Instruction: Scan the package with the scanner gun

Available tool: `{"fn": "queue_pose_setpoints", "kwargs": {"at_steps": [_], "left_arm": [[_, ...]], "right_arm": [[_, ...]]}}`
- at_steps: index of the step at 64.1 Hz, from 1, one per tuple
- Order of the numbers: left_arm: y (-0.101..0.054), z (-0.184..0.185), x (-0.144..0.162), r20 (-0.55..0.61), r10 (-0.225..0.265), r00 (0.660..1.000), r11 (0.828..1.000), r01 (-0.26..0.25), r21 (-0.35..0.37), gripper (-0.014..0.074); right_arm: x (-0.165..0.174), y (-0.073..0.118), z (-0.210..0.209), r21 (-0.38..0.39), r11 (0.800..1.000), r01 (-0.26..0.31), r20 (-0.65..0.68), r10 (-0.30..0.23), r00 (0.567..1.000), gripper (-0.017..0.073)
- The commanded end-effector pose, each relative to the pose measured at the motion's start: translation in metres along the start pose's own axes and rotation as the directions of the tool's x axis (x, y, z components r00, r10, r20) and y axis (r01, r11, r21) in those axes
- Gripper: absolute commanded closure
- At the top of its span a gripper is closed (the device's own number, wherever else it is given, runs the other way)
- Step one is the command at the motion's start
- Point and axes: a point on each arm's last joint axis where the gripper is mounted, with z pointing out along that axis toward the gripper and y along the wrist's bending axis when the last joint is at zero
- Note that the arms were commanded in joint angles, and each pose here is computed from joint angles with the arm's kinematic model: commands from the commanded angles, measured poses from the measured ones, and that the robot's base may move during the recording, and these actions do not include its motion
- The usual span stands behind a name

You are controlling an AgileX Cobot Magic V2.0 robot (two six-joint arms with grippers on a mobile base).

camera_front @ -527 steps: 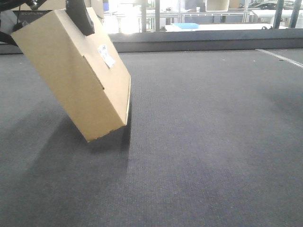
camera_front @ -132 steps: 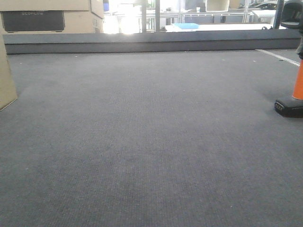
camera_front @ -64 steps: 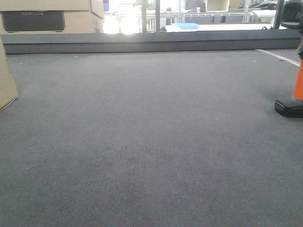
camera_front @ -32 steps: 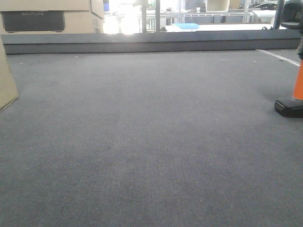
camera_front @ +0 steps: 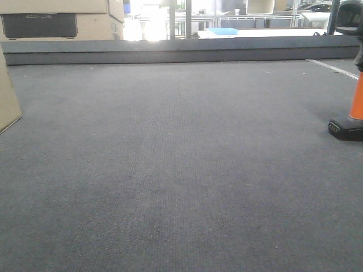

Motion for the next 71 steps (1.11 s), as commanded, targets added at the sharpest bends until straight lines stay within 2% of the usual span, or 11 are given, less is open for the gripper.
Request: {"fn": "queue_pose_setpoints", "kwargs": {"at_steps": [1,15,64,71], "left_arm": [[0.0,-0.003,-0.001,0.033,0.005,0.999,1.0,-0.005,-0.003,0.0705],[0.0,-0.003,-0.001,0.025,0.005,1.0,1.0,-0.005,-0.004,0.0705],[0.0,-0.003,-0.001,0.029,0.005,1.0,1.0,-0.005,-0.003,0.0705],[0.0,-0.003,-0.001,0.029,0.005,1.0,1.0,-0.005,-0.003,0.0705]], "right_arm": [[-0.004,-0.005,-0.011,0.066,0.998,0.019,0.02,-0.02,1.0,0.0728],[-0.002,-0.006,-0.028,0.095,0.995,0.019,0.074,-0.026,0.997,0.0728],[0.0,-0.005,-0.028,0.092,0.996,0.013,0.066,-0.019,0.998,0.0728],[0.015,-0.004,-0.025,0.069,0.997,0.015,0.08,-0.021,0.997,0.0728]]}}
